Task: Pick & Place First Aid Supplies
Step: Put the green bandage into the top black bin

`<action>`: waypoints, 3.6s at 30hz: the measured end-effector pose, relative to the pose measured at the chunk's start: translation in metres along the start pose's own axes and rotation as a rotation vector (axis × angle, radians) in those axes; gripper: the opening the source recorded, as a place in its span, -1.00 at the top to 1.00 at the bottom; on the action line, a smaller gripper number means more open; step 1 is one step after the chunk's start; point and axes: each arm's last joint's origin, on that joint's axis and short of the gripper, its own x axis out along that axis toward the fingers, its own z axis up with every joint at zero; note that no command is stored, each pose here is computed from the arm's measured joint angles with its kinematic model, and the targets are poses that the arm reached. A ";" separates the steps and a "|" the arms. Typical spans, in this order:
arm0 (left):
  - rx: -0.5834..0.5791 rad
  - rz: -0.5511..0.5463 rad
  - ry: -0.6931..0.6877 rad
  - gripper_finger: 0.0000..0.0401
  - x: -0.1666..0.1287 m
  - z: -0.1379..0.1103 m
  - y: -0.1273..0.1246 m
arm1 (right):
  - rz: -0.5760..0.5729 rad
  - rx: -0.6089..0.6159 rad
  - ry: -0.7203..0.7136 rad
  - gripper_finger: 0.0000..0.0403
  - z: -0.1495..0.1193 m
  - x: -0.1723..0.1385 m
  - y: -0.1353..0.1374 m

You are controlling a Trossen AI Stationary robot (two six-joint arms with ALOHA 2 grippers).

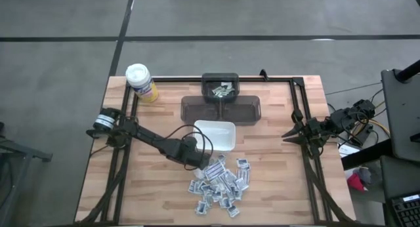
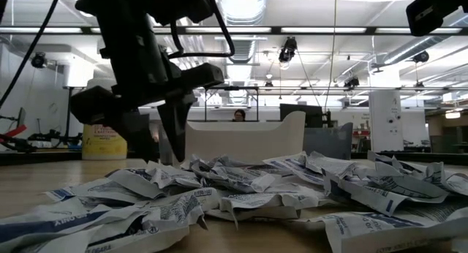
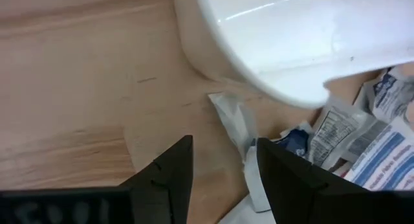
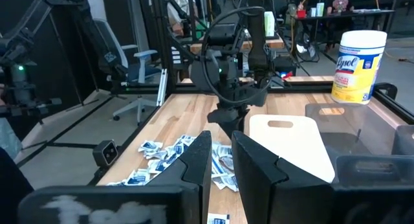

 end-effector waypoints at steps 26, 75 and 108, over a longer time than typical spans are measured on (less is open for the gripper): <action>-0.056 0.044 -0.008 0.20 -0.001 0.003 0.001 | 0.000 0.000 0.000 0.71 0.000 0.000 0.000; 0.001 0.175 0.112 0.20 -0.022 -0.037 0.003 | 0.000 0.000 0.000 0.71 0.000 0.000 0.000; 0.033 0.263 0.140 0.20 -0.002 -0.044 0.010 | 0.000 0.000 -0.001 0.71 0.000 0.000 0.000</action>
